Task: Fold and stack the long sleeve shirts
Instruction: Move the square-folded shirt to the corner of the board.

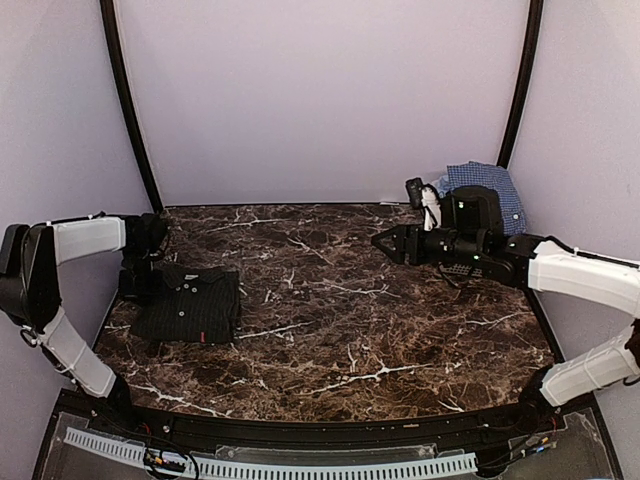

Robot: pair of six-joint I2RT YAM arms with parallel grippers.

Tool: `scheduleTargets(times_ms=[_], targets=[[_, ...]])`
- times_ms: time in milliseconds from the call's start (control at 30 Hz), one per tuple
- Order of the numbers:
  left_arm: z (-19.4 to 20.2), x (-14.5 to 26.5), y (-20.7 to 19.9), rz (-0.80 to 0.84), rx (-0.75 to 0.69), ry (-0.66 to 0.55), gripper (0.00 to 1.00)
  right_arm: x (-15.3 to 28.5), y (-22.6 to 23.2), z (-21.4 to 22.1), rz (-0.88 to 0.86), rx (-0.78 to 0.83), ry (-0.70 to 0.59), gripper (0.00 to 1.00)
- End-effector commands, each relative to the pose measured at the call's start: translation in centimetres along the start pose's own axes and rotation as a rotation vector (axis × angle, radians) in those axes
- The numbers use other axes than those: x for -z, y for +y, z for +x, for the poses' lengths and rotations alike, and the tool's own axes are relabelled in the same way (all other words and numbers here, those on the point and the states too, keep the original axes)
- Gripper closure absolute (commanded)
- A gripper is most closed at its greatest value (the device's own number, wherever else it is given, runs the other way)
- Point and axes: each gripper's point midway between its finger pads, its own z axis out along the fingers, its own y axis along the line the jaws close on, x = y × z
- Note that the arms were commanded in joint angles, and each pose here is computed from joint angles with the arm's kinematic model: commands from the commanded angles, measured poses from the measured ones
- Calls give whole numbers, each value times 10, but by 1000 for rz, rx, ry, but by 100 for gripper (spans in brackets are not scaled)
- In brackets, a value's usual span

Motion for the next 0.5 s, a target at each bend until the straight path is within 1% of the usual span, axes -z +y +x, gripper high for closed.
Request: scheduleTargets(times_ms=[0,33,67,100,133,167,200,233,267,333,367,400,433,467], targets=[[-15,4,28,-76,-15,-6,100,-3,13,-15,-57,21,-26,31],[-16,3,37,-112,-10,3,98,-3,13,-14,-62,20,-21,31],[-20,2,40,-136,-11,9,93,-3,14,-13,-64,19,-15,31],[-20,1,50,-195,-18,24,89,-3,15,-13,-66,20,-11,31],[-25,4,54,-222,-15,16,76,-3,14,-13,-65,20,-9,31],[-24,4,62,-278,-16,28,69,-2,14,-12,-65,21,-7,31],[-29,8,65,-296,-6,16,57,-2,14,-12,-63,21,-1,31],[-29,11,69,-321,5,19,53,-2,14,-12,-63,23,-1,31],[-35,16,69,-313,21,3,44,-1,15,-12,-62,25,0,31],[-43,25,59,-232,67,-33,39,0,14,-12,-58,26,1,31],[-48,33,43,-131,94,-64,39,0,14,-11,-57,26,3,31],[-52,40,33,-74,106,-92,38,0,13,-11,-54,25,5,31],[-58,53,10,51,121,-143,37,0,13,-11,-50,24,5,31],[-59,62,-11,121,98,-172,36,-1,13,-11,-49,24,6,30]])
